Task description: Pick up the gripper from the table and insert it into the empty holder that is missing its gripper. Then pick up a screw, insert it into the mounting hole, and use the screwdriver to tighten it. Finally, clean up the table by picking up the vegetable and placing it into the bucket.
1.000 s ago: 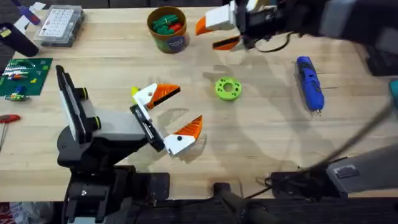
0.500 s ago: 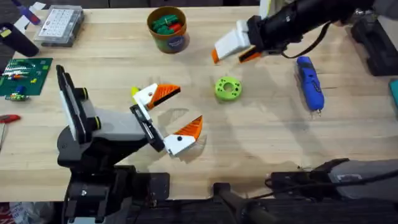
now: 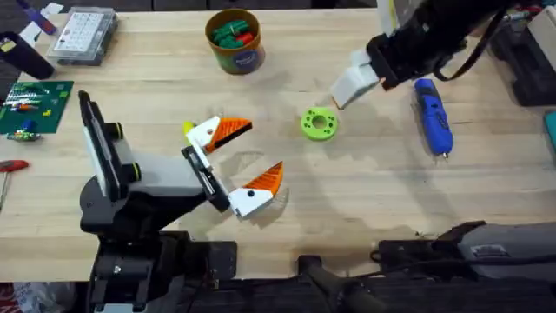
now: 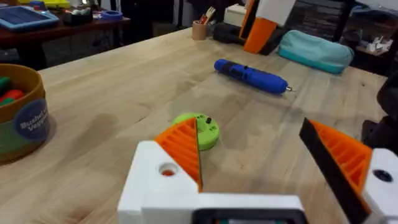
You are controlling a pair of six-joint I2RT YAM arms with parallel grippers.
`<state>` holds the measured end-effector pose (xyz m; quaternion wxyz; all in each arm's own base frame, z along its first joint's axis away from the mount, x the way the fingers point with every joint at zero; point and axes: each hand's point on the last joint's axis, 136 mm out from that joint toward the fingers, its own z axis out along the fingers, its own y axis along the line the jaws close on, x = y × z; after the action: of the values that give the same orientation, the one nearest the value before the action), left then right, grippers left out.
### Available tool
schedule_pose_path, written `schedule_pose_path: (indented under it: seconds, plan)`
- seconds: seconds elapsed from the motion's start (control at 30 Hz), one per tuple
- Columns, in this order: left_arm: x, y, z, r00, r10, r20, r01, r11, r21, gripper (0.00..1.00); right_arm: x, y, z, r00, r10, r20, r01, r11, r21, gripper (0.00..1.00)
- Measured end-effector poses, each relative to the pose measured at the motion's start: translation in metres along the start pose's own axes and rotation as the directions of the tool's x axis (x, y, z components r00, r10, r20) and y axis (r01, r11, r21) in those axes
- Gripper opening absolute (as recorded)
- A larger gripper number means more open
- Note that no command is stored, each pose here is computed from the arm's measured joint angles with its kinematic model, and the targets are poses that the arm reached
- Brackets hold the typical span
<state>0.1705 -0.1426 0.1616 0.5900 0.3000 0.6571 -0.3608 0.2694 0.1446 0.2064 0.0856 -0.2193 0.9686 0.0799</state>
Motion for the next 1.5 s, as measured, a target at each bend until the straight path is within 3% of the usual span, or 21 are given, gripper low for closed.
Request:
schedule_pose_path:
  seconds: [0.5, 1.03, 1.23, 1.5]
  plan:
    - [0.0, 0.0, 0.0, 1.0, 0.0, 0.0, 0.0, 1.0, 0.0, 0.99, 0.018, 0.003, 0.003, 0.995, -0.062, -0.079, 0.069, 0.994, 0.086, 0.993]
    - [0.0, 0.0, 0.0, 1.0, 0.0, 0.0, 0.0, 1.0, 0.0, 0.99, 0.002, -0.013, 0.076, 0.998, -0.064, 0.009, 0.062, 0.988, 0.142, 0.993]
    - [0.0, 0.0, 0.0, 1.0, 0.0, 0.0, 0.0, 1.0, 0.0, 0.99, -0.01, -0.012, 0.087, 0.996, -0.074, 0.046, 0.067, 0.987, 0.146, 0.993]
    - [0.0, 0.0, 0.0, 1.0, 0.0, 0.0, 0.0, 1.0, 0.0, 0.99, -0.005, -0.013, 0.094, 0.997, -0.072, 0.012, 0.07, 0.987, 0.146, 0.993]
